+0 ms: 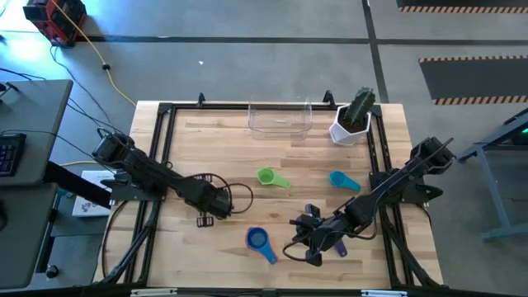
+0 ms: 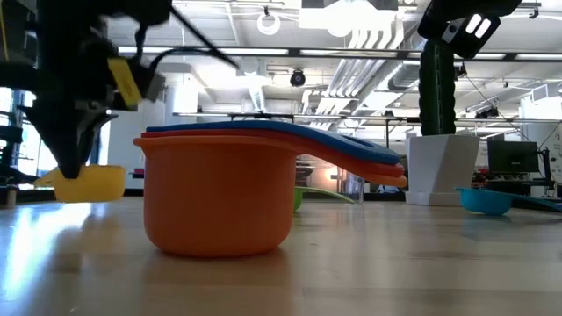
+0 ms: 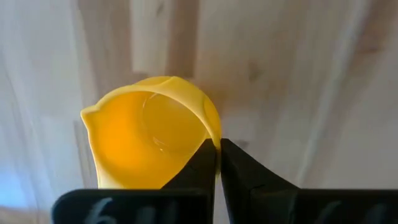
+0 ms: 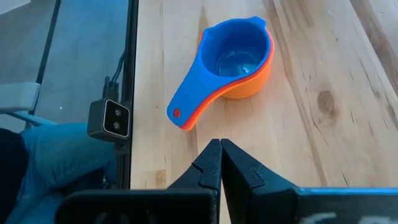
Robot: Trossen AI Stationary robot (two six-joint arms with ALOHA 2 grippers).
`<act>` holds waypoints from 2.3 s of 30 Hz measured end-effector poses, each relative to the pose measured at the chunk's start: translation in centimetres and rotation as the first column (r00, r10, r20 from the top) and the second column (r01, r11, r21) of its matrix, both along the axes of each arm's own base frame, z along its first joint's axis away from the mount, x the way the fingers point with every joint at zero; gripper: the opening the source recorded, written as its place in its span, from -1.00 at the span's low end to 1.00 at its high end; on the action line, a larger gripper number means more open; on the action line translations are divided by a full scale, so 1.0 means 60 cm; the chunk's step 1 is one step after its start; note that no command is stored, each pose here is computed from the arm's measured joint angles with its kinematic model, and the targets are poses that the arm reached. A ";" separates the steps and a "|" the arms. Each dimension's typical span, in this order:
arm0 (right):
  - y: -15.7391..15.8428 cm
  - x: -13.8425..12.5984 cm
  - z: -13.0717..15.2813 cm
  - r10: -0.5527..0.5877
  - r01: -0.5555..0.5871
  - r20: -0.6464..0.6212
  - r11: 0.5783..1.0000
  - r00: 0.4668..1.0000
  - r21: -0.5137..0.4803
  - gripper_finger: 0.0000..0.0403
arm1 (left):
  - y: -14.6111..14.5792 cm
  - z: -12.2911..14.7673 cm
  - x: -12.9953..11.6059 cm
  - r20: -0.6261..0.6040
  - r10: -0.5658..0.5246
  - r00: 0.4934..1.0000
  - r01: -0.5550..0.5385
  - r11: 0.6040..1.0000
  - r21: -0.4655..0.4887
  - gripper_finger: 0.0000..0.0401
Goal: Nest measuring cups in basket
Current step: Stack the yellow measuring cup on top of the blue measuring cup
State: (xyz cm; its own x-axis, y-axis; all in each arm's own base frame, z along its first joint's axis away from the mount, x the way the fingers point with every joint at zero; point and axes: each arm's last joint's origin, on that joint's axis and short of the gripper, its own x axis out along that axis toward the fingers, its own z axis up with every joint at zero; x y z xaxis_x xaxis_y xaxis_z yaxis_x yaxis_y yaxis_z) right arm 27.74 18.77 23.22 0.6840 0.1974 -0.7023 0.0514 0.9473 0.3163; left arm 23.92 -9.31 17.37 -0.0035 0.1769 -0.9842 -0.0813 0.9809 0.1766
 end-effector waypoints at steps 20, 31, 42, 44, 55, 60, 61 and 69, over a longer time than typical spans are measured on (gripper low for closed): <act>0.004 0.006 0.007 0.345 -0.298 0.099 0.898 0.933 -0.323 -1.00 | -0.156 0.168 0.030 0.368 -0.547 0.752 0.568 0.821 0.059 -0.99; 0.004 0.027 0.031 0.580 -0.367 0.216 0.718 0.786 -0.592 -1.00 | -0.189 0.224 0.054 0.498 -0.790 0.358 0.815 0.524 0.245 -0.97; 0.006 0.033 0.040 0.632 -0.371 0.260 0.685 0.730 -0.627 -1.00 | -0.194 0.228 0.055 0.567 -0.754 0.332 0.859 0.490 0.149 -0.97; 0.009 0.035 0.046 0.644 -0.375 0.301 0.697 0.703 -0.612 -1.00 | -0.197 0.230 0.056 0.595 -0.738 0.319 0.867 0.481 0.132 -0.97; 0.015 0.038 0.059 0.646 -0.368 0.391 0.726 0.656 -0.582 -1.00 | -0.212 0.205 0.066 0.601 -0.725 0.337 0.895 0.445 0.035 -0.96; 0.013 0.039 0.059 0.638 -0.356 0.390 0.728 0.664 -0.585 -1.00 | -0.217 0.186 0.072 0.561 -0.746 0.358 0.894 0.447 0.024 -0.96; 0.012 0.040 0.059 0.630 -0.348 0.389 0.732 0.672 -0.586 -1.00 | -0.216 0.183 0.071 0.552 -0.748 0.368 0.893 0.451 0.015 -0.96; -0.002 0.045 0.050 0.603 -0.351 0.342 0.743 0.721 -0.570 -1.00 | -0.202 0.165 0.043 0.373 -0.686 0.625 0.761 0.641 -0.096 -0.98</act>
State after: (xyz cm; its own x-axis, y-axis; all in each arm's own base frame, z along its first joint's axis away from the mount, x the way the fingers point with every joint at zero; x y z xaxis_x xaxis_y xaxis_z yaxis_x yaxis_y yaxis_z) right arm 30.41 18.62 26.21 0.8435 0.3546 -0.4035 -0.4845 0.8266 -0.2865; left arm 26.52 -21.42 27.25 0.3029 -0.2225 -0.9267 0.6653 0.7456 0.0384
